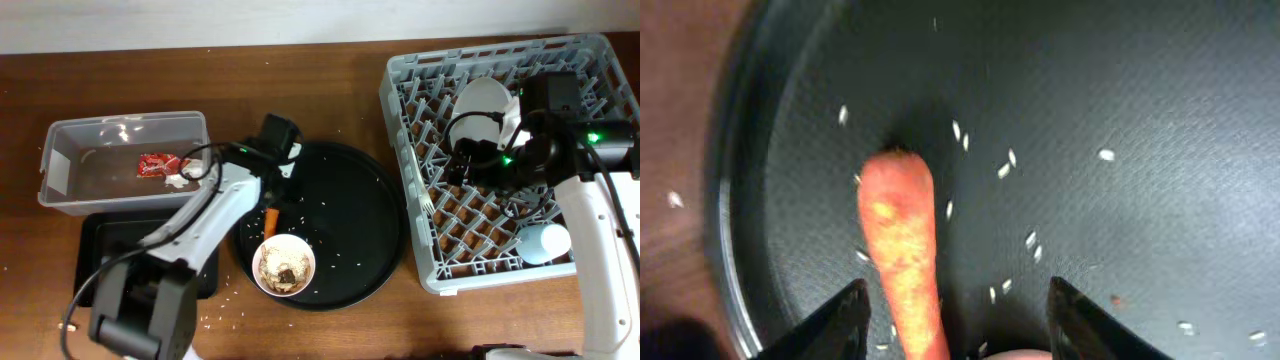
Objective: Sort waste into correct bins and load items into the dishwasher rack
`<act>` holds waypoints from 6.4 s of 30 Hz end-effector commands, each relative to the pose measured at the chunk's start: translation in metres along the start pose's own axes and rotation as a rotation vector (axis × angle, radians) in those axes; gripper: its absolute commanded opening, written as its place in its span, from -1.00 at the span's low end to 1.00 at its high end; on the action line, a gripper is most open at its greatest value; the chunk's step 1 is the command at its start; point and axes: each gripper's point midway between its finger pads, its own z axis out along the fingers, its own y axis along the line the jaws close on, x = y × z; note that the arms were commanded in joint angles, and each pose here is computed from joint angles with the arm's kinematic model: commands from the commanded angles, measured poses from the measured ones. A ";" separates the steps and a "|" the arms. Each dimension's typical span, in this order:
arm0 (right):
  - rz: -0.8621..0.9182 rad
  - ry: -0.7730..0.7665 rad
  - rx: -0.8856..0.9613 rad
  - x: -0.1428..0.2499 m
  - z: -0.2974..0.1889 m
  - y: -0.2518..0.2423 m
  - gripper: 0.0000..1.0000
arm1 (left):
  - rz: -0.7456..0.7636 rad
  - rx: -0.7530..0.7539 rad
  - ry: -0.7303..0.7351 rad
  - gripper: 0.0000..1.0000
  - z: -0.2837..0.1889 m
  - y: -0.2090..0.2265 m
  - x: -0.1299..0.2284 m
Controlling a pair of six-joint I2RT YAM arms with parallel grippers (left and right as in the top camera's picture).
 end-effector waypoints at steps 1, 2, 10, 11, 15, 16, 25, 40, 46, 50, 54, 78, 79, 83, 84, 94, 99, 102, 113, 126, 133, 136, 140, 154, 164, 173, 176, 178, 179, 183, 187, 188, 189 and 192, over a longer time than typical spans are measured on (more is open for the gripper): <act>-0.001 -0.021 0.005 0.000 -0.006 -0.002 0.97 | -0.009 -0.063 0.074 -0.03 0.038 0.006 0.014; -0.001 -0.020 0.006 0.000 -0.006 -0.003 0.98 | -0.007 -0.096 0.084 -0.03 0.050 0.012 0.015; -0.009 -0.020 0.006 0.000 -0.006 -0.002 0.97 | -0.013 -0.137 0.085 -0.81 0.058 0.019 0.009; -0.018 -0.020 0.006 0.001 -0.006 -0.003 0.97 | -0.017 -0.140 0.038 -0.82 0.040 0.019 -0.006; -0.018 -0.020 0.006 0.001 -0.006 -0.003 0.97 | -0.068 -0.297 -0.179 -0.83 -0.080 0.055 -0.041; -0.018 -0.020 0.006 0.001 -0.006 -0.002 0.97 | -0.104 -0.321 -0.156 -0.90 -0.105 0.072 -0.022; -0.017 -0.009 0.009 0.003 -0.006 -0.003 0.97 | -1.034 -0.499 0.174 -0.91 -0.053 0.194 0.151; -0.014 0.002 0.012 0.006 -0.006 -0.004 0.98 | 0.272 -0.047 0.082 -0.38 -0.022 -0.105 0.112; -0.013 0.008 0.014 0.007 -0.006 -0.004 0.98 | 0.162 -0.196 0.149 -0.59 0.010 -0.082 0.135; -0.013 0.008 0.013 0.007 -0.006 -0.004 0.97 | 0.190 -0.164 0.184 -0.99 0.024 -0.080 0.153; -0.013 0.009 0.014 0.007 -0.006 -0.005 0.97 | 0.205 -0.211 0.063 -0.99 -0.031 -0.078 0.113; -0.011 0.020 0.017 0.010 -0.006 -0.005 0.98 | -0.378 0.631 -0.721 -1.00 -0.114 0.113 0.106; -0.010 0.022 0.018 0.011 -0.006 -0.005 0.98 | -0.381 0.671 -0.732 -0.99 -0.116 0.111 0.105; -0.009 0.033 0.021 0.013 -0.006 -0.006 0.97 | -0.455 0.759 -0.903 -1.00 -0.148 0.131 0.109; -0.009 0.032 0.020 0.013 -0.006 -0.006 0.98 | -0.466 0.767 -0.926 -1.00 -0.153 0.134 0.110; -0.009 0.032 0.020 0.013 -0.006 -0.006 0.97 | -0.476 0.714 -1.030 -1.00 -0.163 0.158 0.118; -0.009 0.032 0.020 0.013 -0.006 -0.006 0.97 | -0.573 0.719 -0.957 -1.00 -0.135 0.173 0.121; -0.009 0.032 0.020 0.013 -0.006 -0.006 0.97 | -0.571 0.852 -1.025 -1.00 -0.156 0.161 0.118; -0.009 0.032 0.020 0.013 -0.006 -0.006 0.98 | -0.629 0.688 -0.896 -1.00 -0.124 0.175 0.127; -0.008 0.032 0.020 0.013 -0.006 -0.006 0.97 | -0.126 0.781 -0.873 -1.00 -0.211 0.090 0.012; -0.009 0.032 0.020 0.013 -0.006 -0.006 0.97 | -0.141 1.228 -0.840 -1.00 -0.159 -0.126 -0.129; -0.009 0.032 0.020 0.013 -0.006 -0.006 0.97 | -0.137 1.393 -0.769 -1.00 -0.129 -0.186 -0.160; -0.009 0.032 0.020 0.013 -0.006 -0.006 0.98 | -0.124 1.432 -0.744 -1.00 -0.128 -0.243 -0.175; -0.009 0.032 0.020 0.013 -0.006 -0.006 0.97 | -0.014 1.362 -0.674 -1.00 -0.090 -0.316 -0.136; -0.009 0.032 0.020 0.013 -0.006 -0.006 0.97 | -0.010 1.433 -0.621 0.99 -0.067 -0.286 -0.152; -0.009 0.032 0.020 0.013 -0.006 -0.006 0.97 | -0.062 1.190 -0.529 0.98 -0.114 -0.167 -0.181; -0.009 0.032 0.020 0.013 -0.006 -0.006 0.97 | -0.124 0.478 -0.420 0.98 -0.117 -0.071 -0.111; -0.009 0.032 0.020 0.013 -0.006 -0.006 0.97 | -0.214 0.042 -0.399 0.98 -0.178 0.015 -0.036; -0.009 0.032 0.020 0.013 -0.006 -0.006 0.97 | -0.246 -0.073 -0.404 0.98 -0.202 0.040 -0.008; -0.009 0.032 0.020 0.013 -0.006 -0.006 0.97 | -0.386 -0.318 -0.596 0.98 -0.311 0.103 0.115; -0.048 -0.023 -0.004 0.020 -0.022 0.003 0.97 | -0.416 -0.332 -0.727 0.98 -0.340 0.109 0.155; -0.091 -0.087 -0.034 0.029 -0.041 0.013 0.97 | -0.420 -0.369 -0.700 0.99 -0.336 0.114 0.156; -0.131 -0.179 -0.073 0.043 -0.068 0.019 0.97 | -0.421 -0.396 -0.669 0.99 -0.330 0.118 0.154; -0.169 -0.420 -0.150 0.079 -0.131 0.015 0.97 | -0.414 -0.399 -0.636 0.99 -0.314 0.117 0.127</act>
